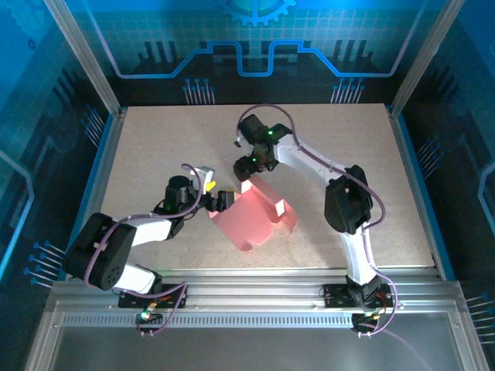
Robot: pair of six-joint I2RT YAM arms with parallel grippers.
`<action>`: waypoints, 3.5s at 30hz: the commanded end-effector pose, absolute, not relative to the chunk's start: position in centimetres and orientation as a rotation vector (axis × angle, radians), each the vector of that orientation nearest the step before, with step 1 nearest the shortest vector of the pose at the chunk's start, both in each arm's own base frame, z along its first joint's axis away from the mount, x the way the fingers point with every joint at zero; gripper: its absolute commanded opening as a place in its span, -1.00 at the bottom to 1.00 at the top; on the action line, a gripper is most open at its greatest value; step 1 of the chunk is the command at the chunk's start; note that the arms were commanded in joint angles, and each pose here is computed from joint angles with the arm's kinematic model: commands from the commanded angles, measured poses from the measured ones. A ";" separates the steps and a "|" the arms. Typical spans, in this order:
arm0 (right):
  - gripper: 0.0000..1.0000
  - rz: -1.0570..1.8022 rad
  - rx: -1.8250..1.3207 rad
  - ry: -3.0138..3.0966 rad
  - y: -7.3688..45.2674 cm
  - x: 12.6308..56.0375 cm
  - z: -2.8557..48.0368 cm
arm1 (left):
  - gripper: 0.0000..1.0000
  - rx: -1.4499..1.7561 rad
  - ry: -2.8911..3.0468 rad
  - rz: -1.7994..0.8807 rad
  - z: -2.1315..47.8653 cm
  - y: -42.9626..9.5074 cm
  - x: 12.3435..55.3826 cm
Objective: Fold the paper box
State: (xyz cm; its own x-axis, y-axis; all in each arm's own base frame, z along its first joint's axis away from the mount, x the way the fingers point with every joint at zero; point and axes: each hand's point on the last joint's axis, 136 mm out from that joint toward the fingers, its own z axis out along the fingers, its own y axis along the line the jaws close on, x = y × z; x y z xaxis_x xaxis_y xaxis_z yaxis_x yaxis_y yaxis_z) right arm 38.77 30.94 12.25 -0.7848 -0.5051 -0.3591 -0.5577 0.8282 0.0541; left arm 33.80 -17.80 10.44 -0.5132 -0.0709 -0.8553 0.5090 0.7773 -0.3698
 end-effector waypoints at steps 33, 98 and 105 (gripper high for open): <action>-0.02 -0.104 -1.075 2.753 32.6 37.7 6.1 | 0.98 0.334 1.966 -0.699 11.0 -16.7 33.3; 0.81 0.494 -0.301 2.594 18.9 36.5 14.6 | 0.80 1.278 1.785 -0.297 12.7 -24.8 35.4; 0.80 0.498 -0.287 2.567 18.7 36.7 15.4 | 0.42 1.229 2.035 -0.448 10.1 -25.8 36.0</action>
State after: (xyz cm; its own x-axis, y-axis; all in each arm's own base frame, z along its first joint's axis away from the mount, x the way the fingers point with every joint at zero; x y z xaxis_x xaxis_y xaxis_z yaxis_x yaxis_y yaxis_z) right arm 36.42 18.79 14.25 -0.8620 -0.1380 -0.4877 -0.2976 0.9168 0.2665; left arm 36.16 -25.81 10.82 -0.2066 0.6222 -0.7551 0.8728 0.4661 0.1452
